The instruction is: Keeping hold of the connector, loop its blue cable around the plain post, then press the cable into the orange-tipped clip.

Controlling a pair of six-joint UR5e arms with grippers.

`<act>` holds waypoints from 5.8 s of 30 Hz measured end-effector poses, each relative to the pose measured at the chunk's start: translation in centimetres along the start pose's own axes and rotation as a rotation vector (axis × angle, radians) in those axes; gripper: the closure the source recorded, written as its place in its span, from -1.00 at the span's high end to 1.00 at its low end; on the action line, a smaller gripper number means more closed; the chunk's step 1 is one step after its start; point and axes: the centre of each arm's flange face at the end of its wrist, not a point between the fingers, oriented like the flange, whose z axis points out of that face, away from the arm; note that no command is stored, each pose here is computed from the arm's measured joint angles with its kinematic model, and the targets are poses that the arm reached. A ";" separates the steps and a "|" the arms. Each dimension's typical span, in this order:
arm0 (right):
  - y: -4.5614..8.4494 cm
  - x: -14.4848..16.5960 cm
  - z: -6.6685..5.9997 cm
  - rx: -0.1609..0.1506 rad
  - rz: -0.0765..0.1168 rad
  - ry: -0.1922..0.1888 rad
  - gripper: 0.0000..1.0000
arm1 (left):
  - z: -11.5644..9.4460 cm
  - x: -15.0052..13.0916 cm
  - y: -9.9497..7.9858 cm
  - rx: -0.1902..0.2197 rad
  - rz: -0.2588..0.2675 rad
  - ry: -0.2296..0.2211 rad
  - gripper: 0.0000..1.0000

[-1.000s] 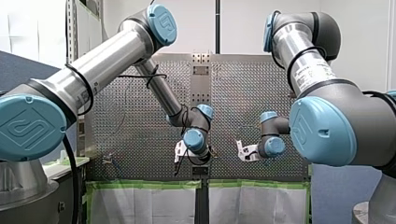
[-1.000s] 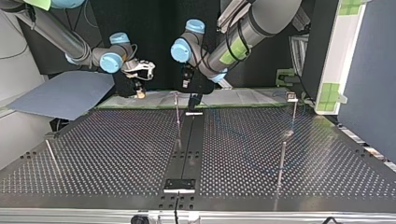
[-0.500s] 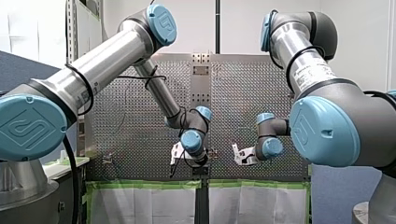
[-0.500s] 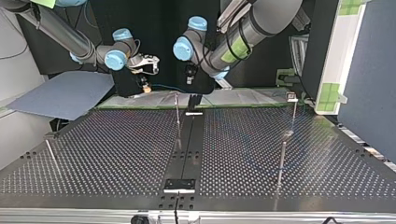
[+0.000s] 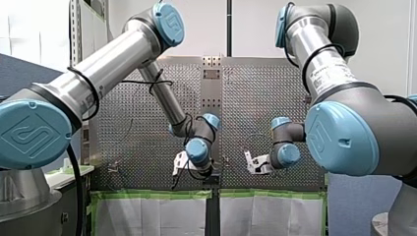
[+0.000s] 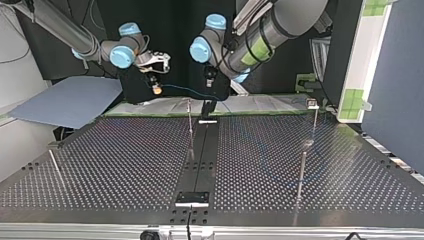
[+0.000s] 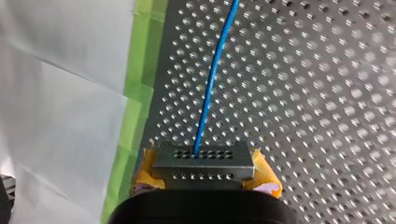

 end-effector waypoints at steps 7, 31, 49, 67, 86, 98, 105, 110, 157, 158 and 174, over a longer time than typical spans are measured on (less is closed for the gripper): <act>-0.2 1.6 -1.9 -0.012 0.046 0.061 -1.00 | -1.8 -2.0 0.5 0.004 -0.010 -0.020 1.00; -0.1 1.8 -2.8 -0.009 0.161 0.111 -1.00 | -4.3 -3.8 1.5 -0.003 0.000 0.008 1.00; -0.6 1.5 -2.2 0.009 0.120 0.151 -1.00 | -4.2 -6.3 0.6 0.023 0.043 0.072 1.00; -0.6 1.5 -2.0 0.012 0.115 0.168 -1.00 | -1.6 -13.4 2.0 -0.017 0.082 0.080 1.00; -0.7 1.5 -1.9 0.015 0.117 0.171 -1.00 | -0.1 -21.2 4.1 -0.016 0.128 0.093 1.00; -0.7 1.5 -1.9 0.016 0.120 0.171 -1.00 | 0.2 -25.6 5.7 -0.043 0.120 0.101 1.00; -0.7 1.5 -1.9 0.017 0.120 0.170 -1.00 | -0.1 -28.0 6.3 -0.050 0.119 0.103 1.00; -0.7 1.5 -1.9 0.018 0.120 0.170 -1.00 | -0.6 -28.5 6.3 -0.051 0.142 0.127 1.00; -0.9 1.6 -1.9 0.033 0.116 0.174 -1.00 | 1.2 -22.4 4.2 0.038 0.198 0.513 1.00; -0.9 1.6 -1.9 0.033 0.116 0.174 -1.00 | 1.5 -22.3 4.1 0.039 0.191 0.508 1.00; -1.0 1.7 -1.8 0.034 0.112 0.176 -1.00 | 3.5 -21.5 4.9 0.010 0.165 0.491 1.00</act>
